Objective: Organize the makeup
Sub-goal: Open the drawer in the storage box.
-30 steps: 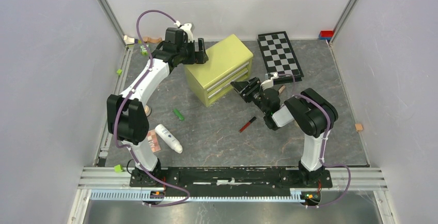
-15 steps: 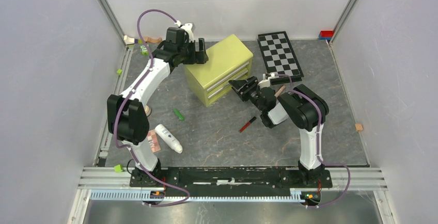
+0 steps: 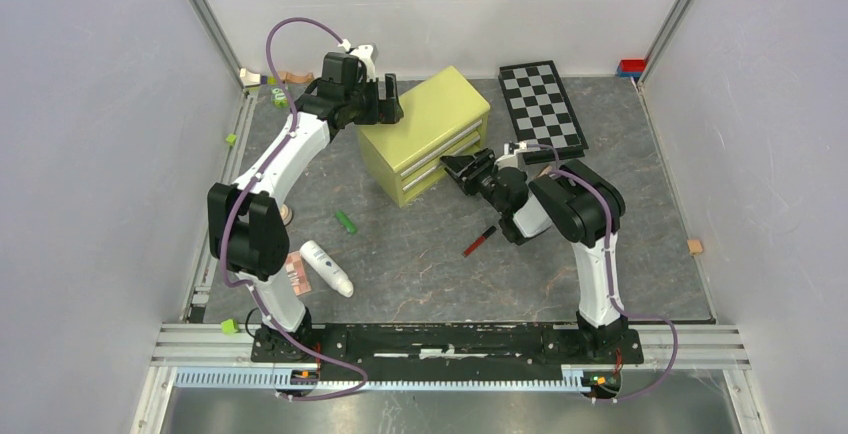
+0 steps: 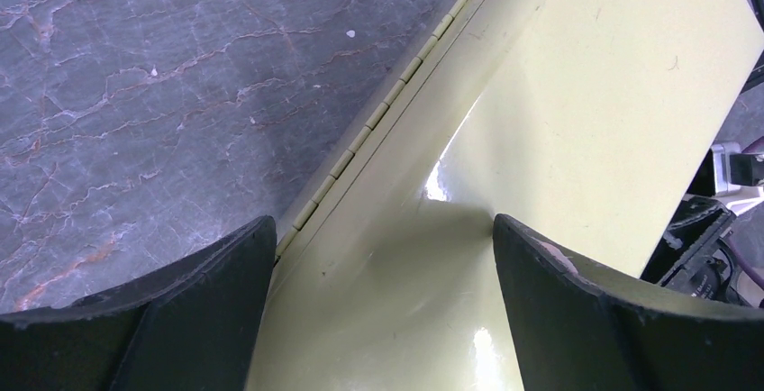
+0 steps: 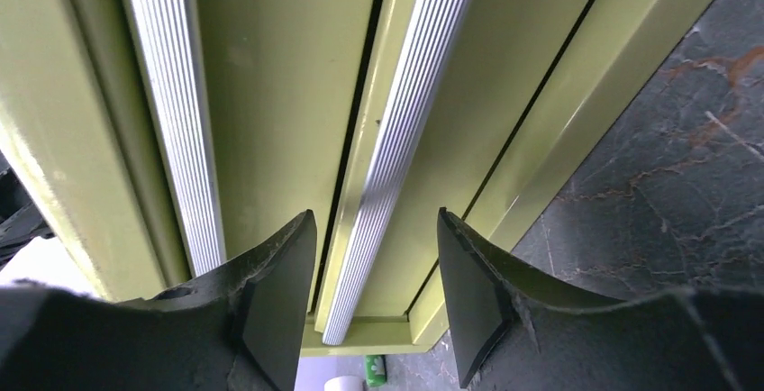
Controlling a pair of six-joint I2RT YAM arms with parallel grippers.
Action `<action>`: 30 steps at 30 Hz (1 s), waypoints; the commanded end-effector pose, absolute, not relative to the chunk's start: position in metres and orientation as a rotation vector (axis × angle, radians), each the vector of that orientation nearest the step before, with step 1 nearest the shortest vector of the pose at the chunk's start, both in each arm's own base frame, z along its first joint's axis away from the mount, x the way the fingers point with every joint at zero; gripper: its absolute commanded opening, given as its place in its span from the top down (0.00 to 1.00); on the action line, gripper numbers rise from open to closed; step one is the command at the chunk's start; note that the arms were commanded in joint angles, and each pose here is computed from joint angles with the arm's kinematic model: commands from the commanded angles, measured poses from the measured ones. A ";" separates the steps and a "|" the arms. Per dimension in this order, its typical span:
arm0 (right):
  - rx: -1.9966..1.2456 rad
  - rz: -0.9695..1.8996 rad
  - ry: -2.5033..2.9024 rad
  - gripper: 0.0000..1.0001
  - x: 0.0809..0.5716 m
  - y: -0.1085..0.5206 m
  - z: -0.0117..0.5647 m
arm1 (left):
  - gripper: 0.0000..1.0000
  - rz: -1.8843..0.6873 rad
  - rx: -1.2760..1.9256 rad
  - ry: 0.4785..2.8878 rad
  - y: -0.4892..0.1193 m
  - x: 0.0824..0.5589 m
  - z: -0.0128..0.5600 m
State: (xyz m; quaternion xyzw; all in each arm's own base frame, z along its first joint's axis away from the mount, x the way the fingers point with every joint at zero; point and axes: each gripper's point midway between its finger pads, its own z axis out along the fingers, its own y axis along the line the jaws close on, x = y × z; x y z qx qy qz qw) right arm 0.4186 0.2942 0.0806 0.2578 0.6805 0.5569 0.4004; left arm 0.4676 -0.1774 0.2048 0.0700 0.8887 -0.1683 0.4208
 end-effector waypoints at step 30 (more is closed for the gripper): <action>0.574 1.254 1.696 0.86 0.395 0.262 0.087 | 0.06 -0.324 0.198 2.395 -0.173 0.454 0.164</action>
